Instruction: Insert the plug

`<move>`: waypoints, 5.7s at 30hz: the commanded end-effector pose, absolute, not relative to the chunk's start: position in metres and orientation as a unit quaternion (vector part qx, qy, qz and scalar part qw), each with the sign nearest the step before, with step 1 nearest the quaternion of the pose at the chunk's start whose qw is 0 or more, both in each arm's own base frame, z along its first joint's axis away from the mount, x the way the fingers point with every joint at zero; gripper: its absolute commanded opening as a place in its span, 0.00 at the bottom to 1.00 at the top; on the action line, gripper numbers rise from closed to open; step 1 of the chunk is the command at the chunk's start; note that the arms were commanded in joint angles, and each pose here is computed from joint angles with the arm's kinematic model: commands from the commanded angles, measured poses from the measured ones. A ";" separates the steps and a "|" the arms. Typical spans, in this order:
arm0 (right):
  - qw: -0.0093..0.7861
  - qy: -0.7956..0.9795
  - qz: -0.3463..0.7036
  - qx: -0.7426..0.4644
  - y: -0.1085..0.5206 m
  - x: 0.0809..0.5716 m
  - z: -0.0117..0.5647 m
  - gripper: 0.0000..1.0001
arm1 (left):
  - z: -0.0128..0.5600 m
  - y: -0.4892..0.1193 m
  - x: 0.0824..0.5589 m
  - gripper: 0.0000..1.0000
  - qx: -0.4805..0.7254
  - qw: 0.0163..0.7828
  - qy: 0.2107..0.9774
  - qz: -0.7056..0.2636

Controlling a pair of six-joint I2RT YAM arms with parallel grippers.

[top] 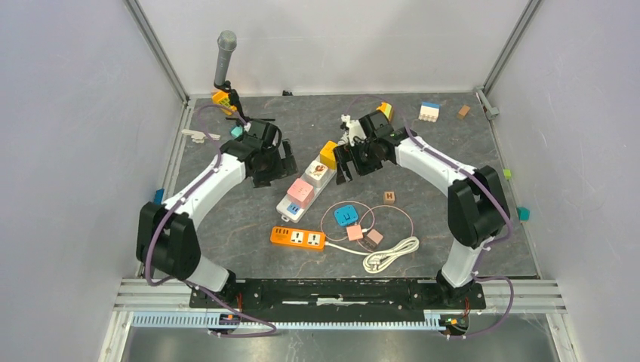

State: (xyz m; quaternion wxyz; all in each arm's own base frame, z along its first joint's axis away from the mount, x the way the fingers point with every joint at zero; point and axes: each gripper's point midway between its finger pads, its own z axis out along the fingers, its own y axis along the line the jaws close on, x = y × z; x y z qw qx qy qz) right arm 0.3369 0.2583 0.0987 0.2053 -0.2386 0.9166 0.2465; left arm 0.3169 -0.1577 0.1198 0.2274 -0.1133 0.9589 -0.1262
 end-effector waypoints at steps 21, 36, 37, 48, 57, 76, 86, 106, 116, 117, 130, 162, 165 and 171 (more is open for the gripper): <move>0.117 0.951 0.105 -0.265 0.262 0.248 0.051 0.95 | 0.140 -0.117 0.278 1.00 -0.131 0.283 0.946 -0.092; 0.122 0.946 0.058 -0.295 0.273 0.248 0.013 0.86 | 0.141 -0.111 0.260 1.00 -0.148 0.292 0.939 -0.105; 0.121 0.946 0.058 -0.295 0.275 0.248 0.012 0.86 | 0.141 -0.110 0.259 1.00 -0.148 0.294 0.938 -0.105; 0.132 0.938 0.007 -0.321 0.266 0.248 0.006 0.68 | 0.155 -0.107 0.262 1.00 -0.151 0.319 0.930 -0.107; 0.216 0.921 0.047 -0.322 0.289 0.273 0.063 0.47 | 0.185 -0.108 0.272 1.00 -0.148 0.358 0.914 -0.121; 0.340 0.834 0.203 -0.385 0.311 0.281 0.191 0.46 | 0.253 -0.156 0.290 1.00 -0.113 0.374 0.887 -0.247; 0.364 0.745 0.272 -0.489 0.328 0.254 0.225 0.47 | 0.228 -0.222 0.249 1.00 -0.070 0.179 0.891 -0.411; 0.331 0.690 0.292 -0.574 0.362 0.222 0.235 0.48 | 0.227 -0.258 0.219 0.88 -0.025 0.067 0.843 -0.533; 0.330 0.687 0.295 -0.576 0.369 0.223 0.237 0.47 | 0.223 -0.268 0.221 0.64 -0.016 0.051 0.845 -0.531; 0.329 0.688 0.294 -0.576 0.370 0.223 0.236 0.47 | 0.224 -0.270 0.220 0.61 -0.011 0.048 0.845 -0.532; 0.327 0.697 0.283 -0.572 0.370 0.229 0.229 0.47 | 0.221 -0.276 0.216 0.12 0.001 0.029 0.843 -0.536; 0.320 0.697 0.277 -0.579 0.370 0.228 0.223 0.47 | 0.215 -0.270 0.209 0.31 0.038 0.013 0.858 -0.512; 0.319 0.698 0.275 -0.579 0.369 0.227 0.222 0.47 | 0.215 -0.271 0.209 0.15 0.040 0.012 0.857 -0.513; 0.322 0.700 0.269 -0.578 0.368 0.228 0.221 0.48 | 0.216 -0.270 0.210 0.02 0.040 0.021 0.859 -0.510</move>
